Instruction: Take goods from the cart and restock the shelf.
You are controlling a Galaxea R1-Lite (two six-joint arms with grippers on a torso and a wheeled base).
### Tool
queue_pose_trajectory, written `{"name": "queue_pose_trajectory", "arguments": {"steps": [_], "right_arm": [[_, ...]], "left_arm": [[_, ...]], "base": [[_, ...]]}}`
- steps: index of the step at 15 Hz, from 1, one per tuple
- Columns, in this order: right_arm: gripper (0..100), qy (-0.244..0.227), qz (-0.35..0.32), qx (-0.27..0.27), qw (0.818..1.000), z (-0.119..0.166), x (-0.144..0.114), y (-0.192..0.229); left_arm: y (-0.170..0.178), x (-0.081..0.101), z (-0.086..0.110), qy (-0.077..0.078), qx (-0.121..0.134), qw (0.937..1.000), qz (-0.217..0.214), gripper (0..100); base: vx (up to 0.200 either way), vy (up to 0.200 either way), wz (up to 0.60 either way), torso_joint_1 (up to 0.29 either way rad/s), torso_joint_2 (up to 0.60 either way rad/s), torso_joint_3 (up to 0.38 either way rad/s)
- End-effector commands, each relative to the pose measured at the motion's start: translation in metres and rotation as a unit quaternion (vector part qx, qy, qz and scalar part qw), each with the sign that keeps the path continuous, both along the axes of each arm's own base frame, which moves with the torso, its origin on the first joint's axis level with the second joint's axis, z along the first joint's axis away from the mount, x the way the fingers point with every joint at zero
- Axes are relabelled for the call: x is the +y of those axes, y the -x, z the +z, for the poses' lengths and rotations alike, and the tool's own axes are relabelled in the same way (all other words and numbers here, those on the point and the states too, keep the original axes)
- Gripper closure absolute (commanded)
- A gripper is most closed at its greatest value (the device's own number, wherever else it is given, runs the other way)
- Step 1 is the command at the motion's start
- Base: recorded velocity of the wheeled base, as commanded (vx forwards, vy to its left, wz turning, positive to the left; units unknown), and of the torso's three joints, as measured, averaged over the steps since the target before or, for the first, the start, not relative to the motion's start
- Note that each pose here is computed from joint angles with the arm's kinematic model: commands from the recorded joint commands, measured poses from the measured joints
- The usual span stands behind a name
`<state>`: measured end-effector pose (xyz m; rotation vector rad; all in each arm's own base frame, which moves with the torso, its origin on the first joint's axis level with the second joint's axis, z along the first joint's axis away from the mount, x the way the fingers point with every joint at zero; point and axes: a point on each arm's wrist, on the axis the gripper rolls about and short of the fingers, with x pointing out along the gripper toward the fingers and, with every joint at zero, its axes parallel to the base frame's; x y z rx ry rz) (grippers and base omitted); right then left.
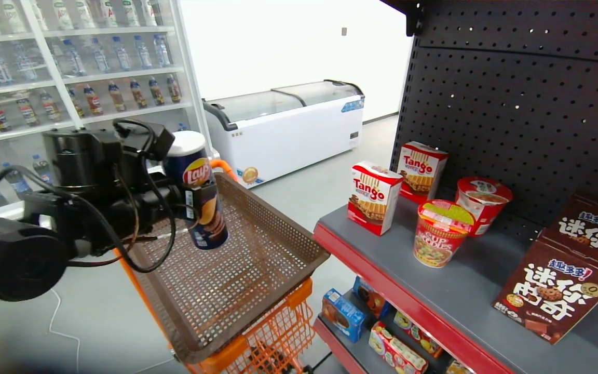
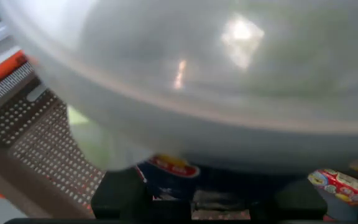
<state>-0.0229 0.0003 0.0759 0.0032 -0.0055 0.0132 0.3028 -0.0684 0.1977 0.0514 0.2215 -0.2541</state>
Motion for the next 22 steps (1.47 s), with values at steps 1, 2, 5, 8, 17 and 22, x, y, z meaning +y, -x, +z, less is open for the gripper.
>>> {"name": "queue_pose_trajectory", "arguments": {"steps": [1,2,5,8,17,22], "right_arm": [[0,0.0,0.0,0.0,1.0,0.0,0.0,0.0],[0,0.0,0.0,0.0,1.0,0.0,0.0,0.0],[0,0.0,0.0,0.001,1.0,0.0,0.0,0.0],[0,0.0,0.0,0.0,1.0,0.0,0.0,0.0],[0,0.0,0.0,0.0,1.0,0.0,0.0,0.0],[0,0.002,0.001,0.001,1.0,0.0,0.0,0.0]], "left_arm": [[0.069,0.018,0.036,0.01,-0.042,0.9991,0.004,100],[0.085,0.024,0.037,0.008,-0.046,0.9989,0.007,100],[0.118,0.039,0.036,0.003,-0.02,0.9996,-0.021,100],[0.14,0.043,0.031,0.009,-0.019,0.999,-0.04,100],[0.236,0.055,-0.011,0.01,-0.011,0.9989,-0.044,100],[0.273,0.06,-0.041,0.013,-0.049,0.9981,-0.036,100]], "base": [[0.0,0.0,0.0,0.0,0.0,0.0],[0.0,0.0,0.0,0.0,0.0,0.0],[0.0,0.0,0.0,0.0,0.0,0.0],[0.0,0.0,0.0,0.0,0.0,0.0],[0.0,0.0,0.0,0.0,0.0,0.0],[0.0,0.0,0.0,0.0,0.0,0.0]]}}
